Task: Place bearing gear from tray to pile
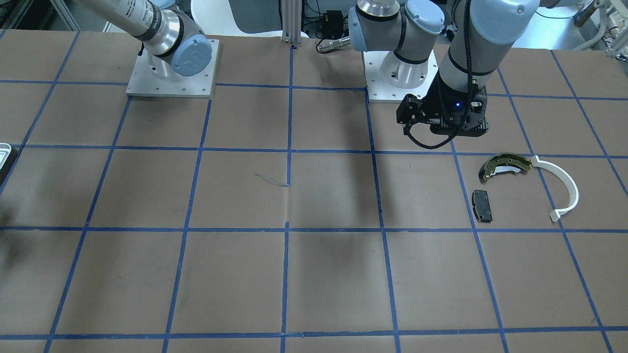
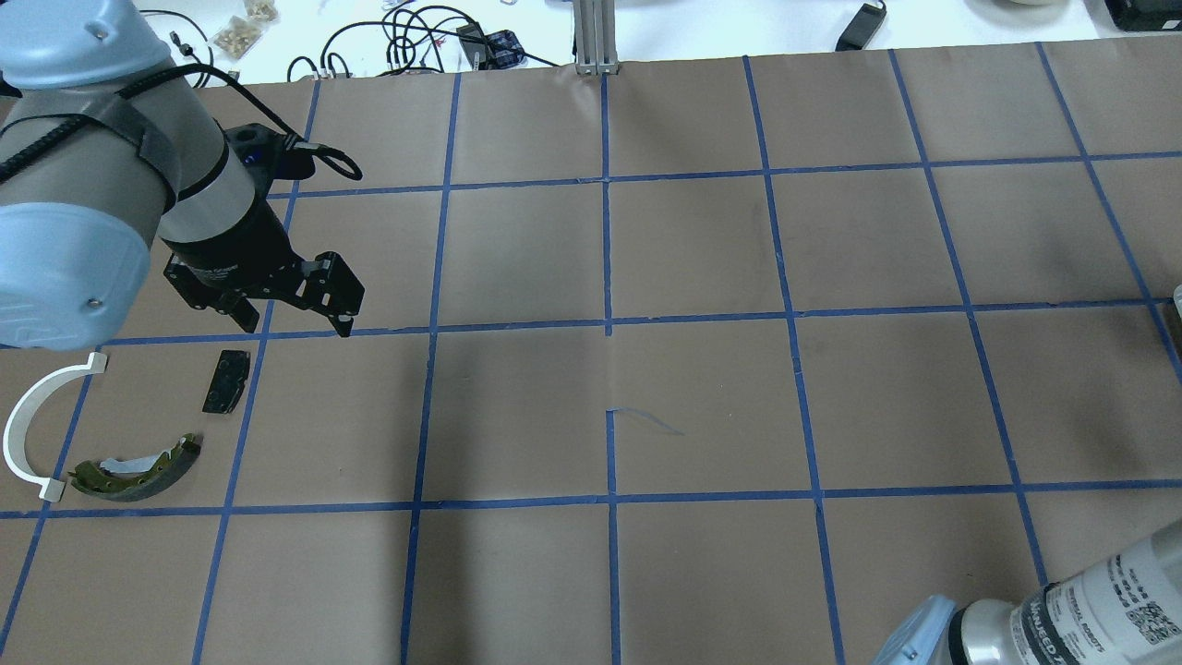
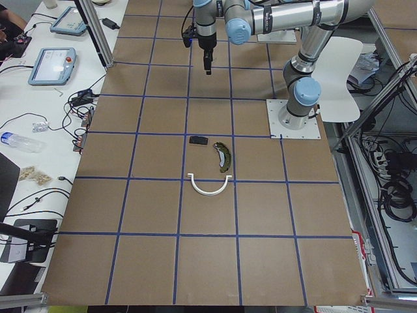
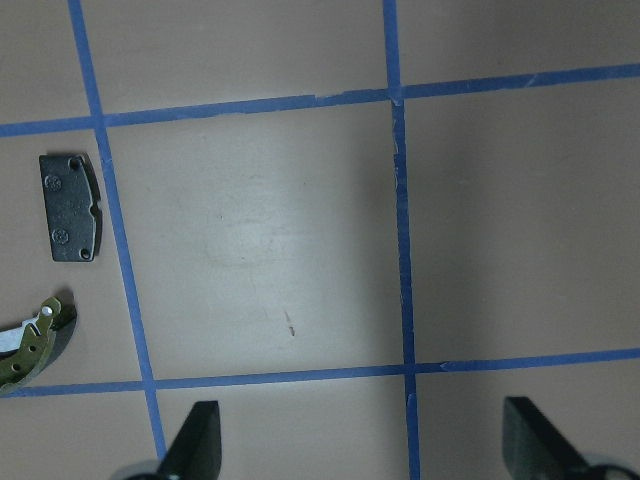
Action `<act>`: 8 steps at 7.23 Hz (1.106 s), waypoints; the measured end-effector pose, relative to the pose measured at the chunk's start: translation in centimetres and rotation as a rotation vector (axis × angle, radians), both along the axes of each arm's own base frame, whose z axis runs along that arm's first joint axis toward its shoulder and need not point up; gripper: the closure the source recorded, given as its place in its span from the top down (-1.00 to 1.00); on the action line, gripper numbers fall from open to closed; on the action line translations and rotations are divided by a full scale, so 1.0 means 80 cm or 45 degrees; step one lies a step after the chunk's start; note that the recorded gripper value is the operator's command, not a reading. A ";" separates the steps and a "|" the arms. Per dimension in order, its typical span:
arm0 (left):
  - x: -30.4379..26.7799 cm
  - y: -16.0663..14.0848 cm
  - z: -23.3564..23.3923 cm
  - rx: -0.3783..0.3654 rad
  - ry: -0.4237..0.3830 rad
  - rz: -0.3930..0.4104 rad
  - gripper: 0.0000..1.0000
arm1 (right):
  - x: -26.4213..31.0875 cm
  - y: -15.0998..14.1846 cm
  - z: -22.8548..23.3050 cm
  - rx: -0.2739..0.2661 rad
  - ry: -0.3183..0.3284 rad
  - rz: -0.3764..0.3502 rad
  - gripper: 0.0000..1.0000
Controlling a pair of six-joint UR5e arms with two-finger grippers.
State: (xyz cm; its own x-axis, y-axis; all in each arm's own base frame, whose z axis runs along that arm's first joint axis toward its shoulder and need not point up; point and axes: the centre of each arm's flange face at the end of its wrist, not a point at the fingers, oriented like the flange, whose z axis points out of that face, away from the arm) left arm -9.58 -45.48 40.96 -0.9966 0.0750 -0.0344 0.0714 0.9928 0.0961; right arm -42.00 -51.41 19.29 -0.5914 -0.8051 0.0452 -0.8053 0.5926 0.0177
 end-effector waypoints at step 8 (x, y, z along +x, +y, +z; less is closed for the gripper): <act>0.000 -0.002 -0.005 -0.003 -0.003 -0.002 1.00 | -0.003 0.006 -0.009 0.025 0.000 0.008 -0.09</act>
